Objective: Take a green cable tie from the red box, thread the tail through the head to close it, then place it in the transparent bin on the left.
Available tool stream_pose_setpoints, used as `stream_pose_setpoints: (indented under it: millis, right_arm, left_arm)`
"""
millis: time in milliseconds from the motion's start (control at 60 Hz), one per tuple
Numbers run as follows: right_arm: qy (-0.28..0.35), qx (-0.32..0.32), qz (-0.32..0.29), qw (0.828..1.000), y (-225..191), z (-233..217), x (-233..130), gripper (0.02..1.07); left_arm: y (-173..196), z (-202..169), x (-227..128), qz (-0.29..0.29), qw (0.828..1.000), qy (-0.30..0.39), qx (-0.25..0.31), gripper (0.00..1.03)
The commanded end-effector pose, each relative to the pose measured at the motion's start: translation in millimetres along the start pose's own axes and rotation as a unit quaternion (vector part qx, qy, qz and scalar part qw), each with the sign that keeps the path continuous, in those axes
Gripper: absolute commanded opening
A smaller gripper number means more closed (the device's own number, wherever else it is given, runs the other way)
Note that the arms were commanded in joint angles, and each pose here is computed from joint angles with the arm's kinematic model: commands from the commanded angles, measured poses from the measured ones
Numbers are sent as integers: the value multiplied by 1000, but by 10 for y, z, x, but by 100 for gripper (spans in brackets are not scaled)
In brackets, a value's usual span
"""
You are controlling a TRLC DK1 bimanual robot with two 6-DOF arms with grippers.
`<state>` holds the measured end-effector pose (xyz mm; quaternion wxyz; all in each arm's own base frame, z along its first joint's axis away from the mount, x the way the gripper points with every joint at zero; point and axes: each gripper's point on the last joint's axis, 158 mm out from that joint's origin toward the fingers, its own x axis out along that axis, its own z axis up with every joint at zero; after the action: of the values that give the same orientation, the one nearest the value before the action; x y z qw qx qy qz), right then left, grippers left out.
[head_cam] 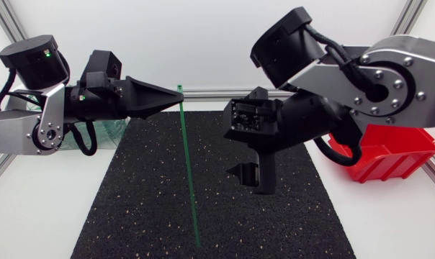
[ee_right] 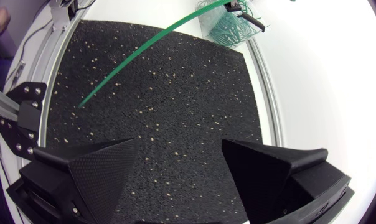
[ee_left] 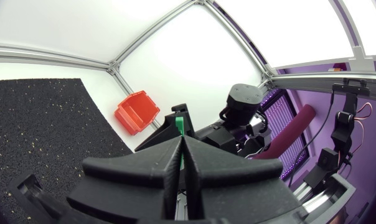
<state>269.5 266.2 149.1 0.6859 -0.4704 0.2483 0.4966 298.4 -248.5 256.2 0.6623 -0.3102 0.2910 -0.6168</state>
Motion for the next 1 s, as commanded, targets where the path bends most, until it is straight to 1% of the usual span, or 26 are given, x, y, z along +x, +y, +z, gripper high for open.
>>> stream_pose_setpoints:
  millis: [0,67,183,233,283,400,450,517,550,650,717,767,833,900,983]
  right_arm:
    - [20,-42,-13,999,-33,28,27,103]
    - [37,-63,-21,997,23,35,25,103]
    - [25,-83,-15,996,151,176,-7,102]
    - [46,-91,-34,994,99,135,47,102]
    - [73,-122,-50,989,106,86,122,102]
    - [124,-154,-53,979,130,-61,243,102]
    - [142,-161,-57,975,112,-123,274,102]
    - [163,-167,-89,968,-4,-157,285,102]
    - [166,-173,-94,966,-16,-161,286,102]
    - [188,-199,-64,960,123,-260,250,102]
    - [197,-193,-67,959,147,-277,259,102]
    - [200,-182,-71,960,160,-275,288,102]
    - [196,-172,-103,960,80,-237,324,102]
    - [151,-167,-150,963,-33,-87,328,102]
    - [100,-200,-212,951,-128,27,280,102]
  left_arm:
    - [8,70,-7,-5,1000,2,-11,4]
    - [42,65,-2,-4,1000,3,-15,4]
    - [71,69,-2,-3,1000,2,-18,4]
    - [74,76,-5,-2,1000,2,-17,4]
    - [77,80,-10,-2,1000,1,-17,4]
    - [94,82,-18,0,1000,0,-19,4]
    - [107,75,-17,0,1000,1,-21,4]
    - [119,75,-16,1,1000,0,-22,4]
    - [121,71,-16,1,1000,0,-22,4]
    - [117,69,-17,1,1000,0,-20,4]
    - [123,60,-18,1,1000,0,-21,4]
    - [134,42,-20,1,1000,1,-24,4]
    - [150,7,-18,2,1000,2,-24,4]
    - [164,-54,-6,1,1000,6,-18,4]
    - [183,-126,10,0,1000,10,-6,4]
